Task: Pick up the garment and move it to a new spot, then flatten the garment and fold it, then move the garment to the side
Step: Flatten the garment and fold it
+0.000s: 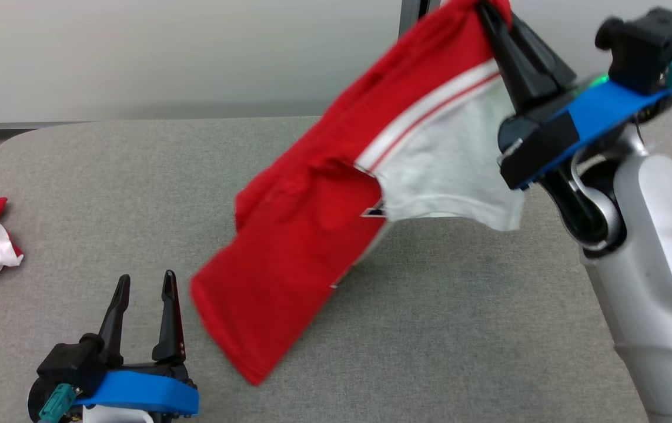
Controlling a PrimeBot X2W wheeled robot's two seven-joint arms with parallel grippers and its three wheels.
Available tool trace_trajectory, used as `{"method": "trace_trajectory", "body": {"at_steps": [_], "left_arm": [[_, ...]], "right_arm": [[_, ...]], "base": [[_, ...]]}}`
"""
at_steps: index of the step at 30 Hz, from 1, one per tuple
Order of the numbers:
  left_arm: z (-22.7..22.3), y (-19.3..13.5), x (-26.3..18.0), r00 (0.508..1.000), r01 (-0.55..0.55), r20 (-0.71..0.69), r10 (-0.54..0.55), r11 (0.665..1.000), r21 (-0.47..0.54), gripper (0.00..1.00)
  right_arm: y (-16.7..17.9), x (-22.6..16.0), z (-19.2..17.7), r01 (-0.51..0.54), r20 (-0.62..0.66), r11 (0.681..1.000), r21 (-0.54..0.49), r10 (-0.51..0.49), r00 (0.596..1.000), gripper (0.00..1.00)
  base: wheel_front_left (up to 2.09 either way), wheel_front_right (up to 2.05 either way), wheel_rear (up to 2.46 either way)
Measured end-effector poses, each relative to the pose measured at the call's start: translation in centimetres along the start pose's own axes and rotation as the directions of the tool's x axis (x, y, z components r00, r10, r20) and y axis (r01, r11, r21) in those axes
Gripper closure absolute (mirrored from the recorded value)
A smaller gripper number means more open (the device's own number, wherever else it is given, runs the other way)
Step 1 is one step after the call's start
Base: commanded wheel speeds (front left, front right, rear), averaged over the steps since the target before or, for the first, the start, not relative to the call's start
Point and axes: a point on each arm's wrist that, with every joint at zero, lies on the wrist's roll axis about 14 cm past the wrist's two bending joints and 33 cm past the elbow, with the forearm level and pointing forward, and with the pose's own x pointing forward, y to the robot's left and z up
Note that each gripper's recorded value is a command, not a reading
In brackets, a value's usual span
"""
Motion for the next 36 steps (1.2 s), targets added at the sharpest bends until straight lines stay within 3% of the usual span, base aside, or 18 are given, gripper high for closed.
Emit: {"method": "trace_trajectory", "body": {"at_steps": [6,16,24,28,29,30,31,34,36], "left_arm": [[-0.5,-0.5,0.7,1.0,0.016,-0.013,-0.016,1.0,-0.001,0.0],[-0.8,-1.8,1.6,0.998,0.053,-0.02,-0.053,0.999,-0.003,0.0],[-1.1,-2.0,3.0,0.997,0.069,-0.029,-0.069,0.998,0.005,0.0],[-1.3,-1.5,3.8,0.997,0.065,-0.038,-0.064,0.998,0.016,0.0],[-1.4,-1.3,3.9,0.997,0.06,-0.041,-0.059,0.998,0.018,0.0],[-1.5,-1.1,4.0,0.997,0.056,-0.045,-0.055,0.998,0.019,0.0],[-1.6,-1.0,4.0,0.998,0.053,-0.047,-0.052,0.998,0.02,0.0],[-1.8,-0.3,3.8,0.998,0.038,-0.054,-0.036,0.999,0.025,0.0],[-1.9,0.2,3.6,0.998,0.023,-0.059,-0.022,0.999,0.028,0.0]], "right_arm": [[-5.6,-6.1,-7.4,0.188,-0.199,0.982,0.006,-0.183,0.963,1.0],[-7.1,-13.0,-9.1,0.356,-0.276,0.932,0.071,-0.325,0.905,1.0],[-10.4,-17.0,-14.2,0.515,-0.418,0.855,0.063,-0.446,0.791,1.0],[-12.1,-16.2,-17.8,0.557,-0.481,0.828,0.067,-0.462,0.745,1.0],[-12.5,-15.8,-18.6,0.563,-0.489,0.824,0.069,-0.464,0.739,0.63],[-12.7,-15.6,-19.5,0.566,-0.502,0.822,0.066,-0.463,0.73,0.09],[-12.9,-15.4,-20.3,0.569,-0.514,0.82,0.064,-0.462,0.723,0.0],[-13.3,-14.7,-21.8,0.558,-0.521,0.829,0.034,-0.462,0.718,0.0],[-13.4,-13.9,-21.8,0.541,-0.498,0.841,0.022,-0.46,0.735,0.0]], "base": [[0.0,0.0,0.0],[0.0,0.0,0.0],[0.0,0.0,0.0],[0.0,0.0,0.0],[0.0,0.0,0.0],[0.0,0.0,0.0],[0.0,0.0,0.0],[0.0,0.0,0.0],[0.0,0.0,0.0]]}}
